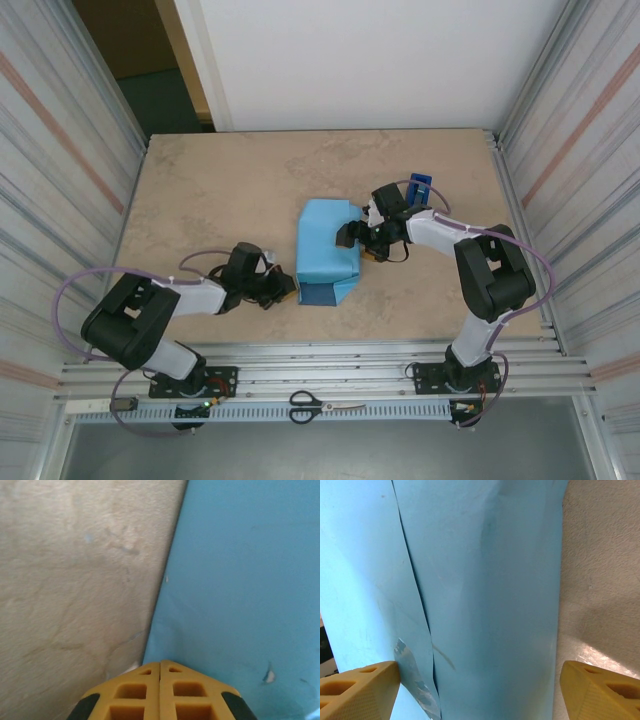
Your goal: Wrap the gift box in paper
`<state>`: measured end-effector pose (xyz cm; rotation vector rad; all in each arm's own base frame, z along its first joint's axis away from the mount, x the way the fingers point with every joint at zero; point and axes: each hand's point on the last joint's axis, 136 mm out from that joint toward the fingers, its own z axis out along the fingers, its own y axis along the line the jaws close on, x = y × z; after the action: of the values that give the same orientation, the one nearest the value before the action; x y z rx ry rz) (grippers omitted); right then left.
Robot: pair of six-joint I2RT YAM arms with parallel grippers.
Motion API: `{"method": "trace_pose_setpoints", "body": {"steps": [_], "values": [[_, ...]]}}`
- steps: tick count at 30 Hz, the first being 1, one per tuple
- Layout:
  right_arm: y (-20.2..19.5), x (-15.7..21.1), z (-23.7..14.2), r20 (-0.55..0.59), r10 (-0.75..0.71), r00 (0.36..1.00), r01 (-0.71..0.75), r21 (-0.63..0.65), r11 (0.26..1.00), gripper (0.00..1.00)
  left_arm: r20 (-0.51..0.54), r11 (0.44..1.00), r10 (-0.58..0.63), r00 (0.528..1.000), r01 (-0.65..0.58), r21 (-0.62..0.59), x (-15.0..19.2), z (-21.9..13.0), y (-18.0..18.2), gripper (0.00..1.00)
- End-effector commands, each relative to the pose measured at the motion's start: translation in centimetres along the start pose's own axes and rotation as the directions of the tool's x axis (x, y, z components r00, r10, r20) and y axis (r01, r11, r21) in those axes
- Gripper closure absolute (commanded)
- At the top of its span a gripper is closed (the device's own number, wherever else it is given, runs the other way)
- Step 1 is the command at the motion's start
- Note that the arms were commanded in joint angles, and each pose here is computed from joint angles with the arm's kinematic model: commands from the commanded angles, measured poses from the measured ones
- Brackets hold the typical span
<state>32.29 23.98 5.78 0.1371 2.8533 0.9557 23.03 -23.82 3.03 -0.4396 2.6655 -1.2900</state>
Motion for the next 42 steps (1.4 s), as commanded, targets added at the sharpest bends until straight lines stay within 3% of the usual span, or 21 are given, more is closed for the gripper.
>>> {"method": "trace_pose_setpoints", "body": {"steps": [1,19,42], "values": [[-3.0,2.0,1.0,-0.040,0.053,0.998,-0.048,0.117,0.992,0.18,0.038,1.000,-0.005,0.999,0.004,0.025,-0.4,0.0,-0.8,1.00],[-3.1,2.2,1.2,-0.049,0.058,0.997,-0.053,0.110,0.993,0.18,0.154,0.991,-0.071,0.986,0.052,0.121,-0.7,1.0,-2.3,1.00],[-3.1,2.3,1.3,-0.051,0.062,0.997,-0.056,0.107,0.993,0.17,0.222,0.995,-0.098,0.970,0.095,0.024,0.1,0.0,-0.4,1.00]]}}
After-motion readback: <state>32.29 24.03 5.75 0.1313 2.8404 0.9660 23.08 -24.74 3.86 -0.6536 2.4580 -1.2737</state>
